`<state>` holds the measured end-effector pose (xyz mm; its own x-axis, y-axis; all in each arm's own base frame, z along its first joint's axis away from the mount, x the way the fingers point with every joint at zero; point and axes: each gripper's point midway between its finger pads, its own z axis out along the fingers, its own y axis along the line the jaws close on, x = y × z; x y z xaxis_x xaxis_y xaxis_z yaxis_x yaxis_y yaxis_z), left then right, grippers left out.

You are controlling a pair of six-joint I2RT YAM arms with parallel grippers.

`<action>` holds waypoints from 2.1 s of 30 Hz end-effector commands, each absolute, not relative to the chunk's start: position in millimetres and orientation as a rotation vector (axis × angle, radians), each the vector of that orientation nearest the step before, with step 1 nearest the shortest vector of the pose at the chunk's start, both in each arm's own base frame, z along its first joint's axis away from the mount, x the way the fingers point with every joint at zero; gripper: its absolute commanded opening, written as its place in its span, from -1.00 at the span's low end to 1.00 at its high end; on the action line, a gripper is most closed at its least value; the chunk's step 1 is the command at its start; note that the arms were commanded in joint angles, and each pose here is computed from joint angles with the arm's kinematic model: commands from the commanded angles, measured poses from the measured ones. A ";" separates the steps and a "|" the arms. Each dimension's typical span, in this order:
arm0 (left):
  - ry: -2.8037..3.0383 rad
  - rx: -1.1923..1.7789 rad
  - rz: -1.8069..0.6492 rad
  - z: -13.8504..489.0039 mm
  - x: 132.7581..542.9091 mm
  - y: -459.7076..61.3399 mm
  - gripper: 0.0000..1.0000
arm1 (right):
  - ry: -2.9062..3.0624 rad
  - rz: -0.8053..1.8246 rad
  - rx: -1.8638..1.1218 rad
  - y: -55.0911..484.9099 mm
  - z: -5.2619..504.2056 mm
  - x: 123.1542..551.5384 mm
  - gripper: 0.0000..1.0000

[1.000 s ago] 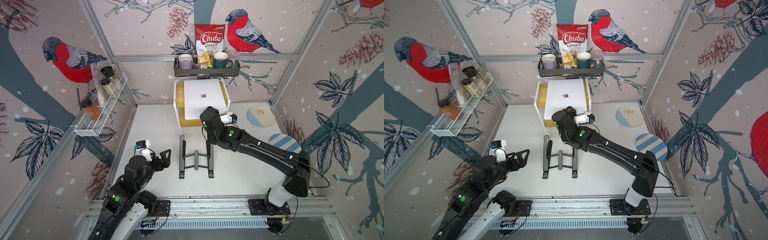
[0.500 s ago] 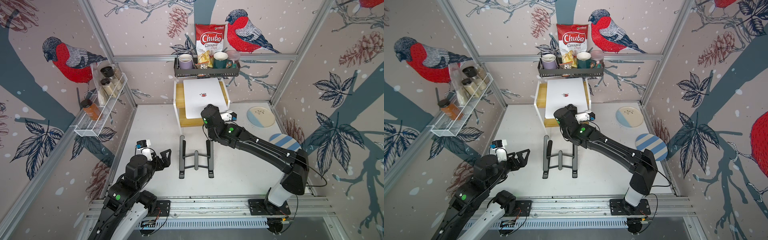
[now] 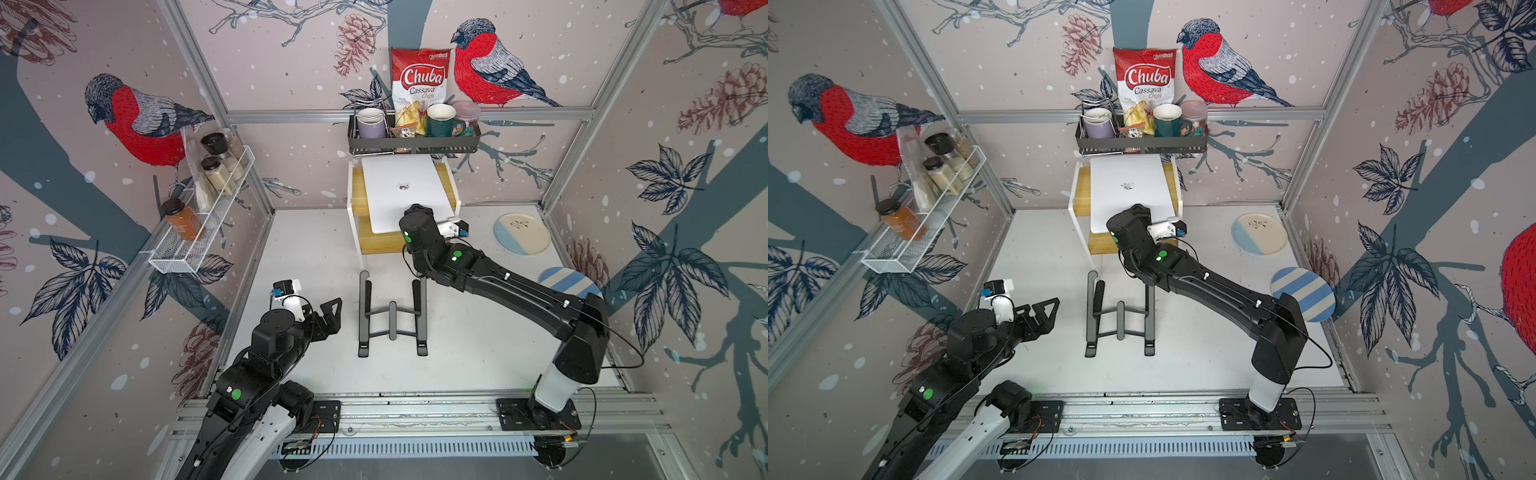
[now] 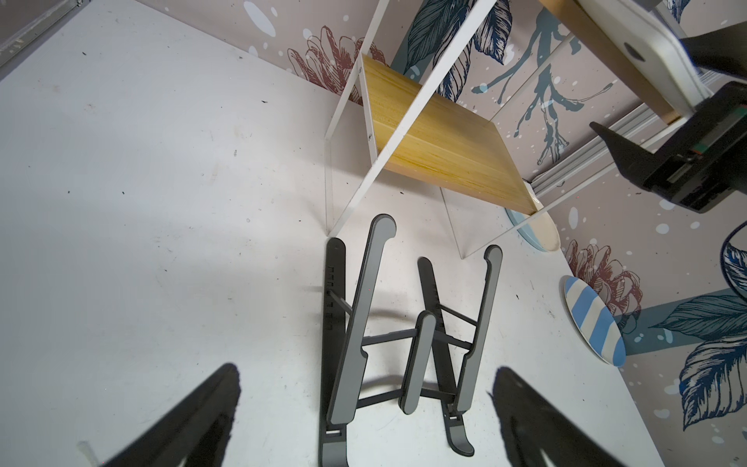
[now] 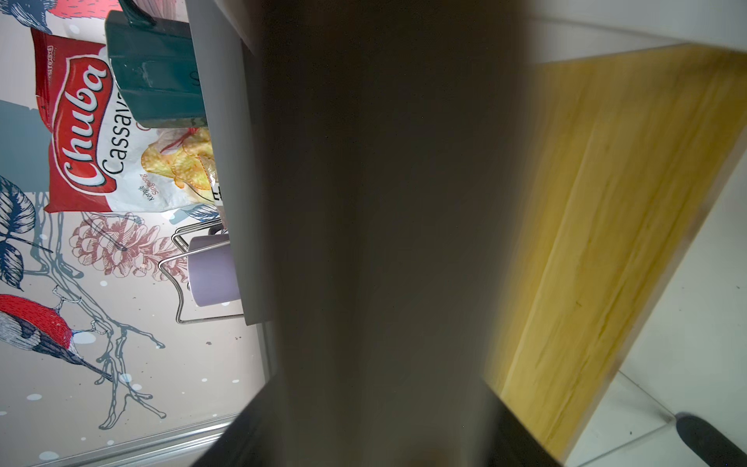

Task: Close the laptop lid and set it aside
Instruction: Place the laptop on the shelf, then reset both arms

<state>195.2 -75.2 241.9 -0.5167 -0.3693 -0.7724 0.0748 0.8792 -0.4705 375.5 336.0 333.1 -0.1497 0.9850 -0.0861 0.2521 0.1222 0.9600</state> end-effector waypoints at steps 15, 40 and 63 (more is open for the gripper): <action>2.029 -0.226 -0.483 243.9 198.5 -65.0 0.93 | 1.673 1.067 0.854 337.0 367.8 346.2 1.00; 2.069 -0.288 -0.410 251.4 210.9 -59.7 0.94 | 1.675 0.885 0.438 229.5 391.4 240.4 1.00; 1.882 -0.326 0.189 293.8 281.5 -11.1 0.92 | 1.593 0.054 0.303 65.2 306.6 265.9 1.00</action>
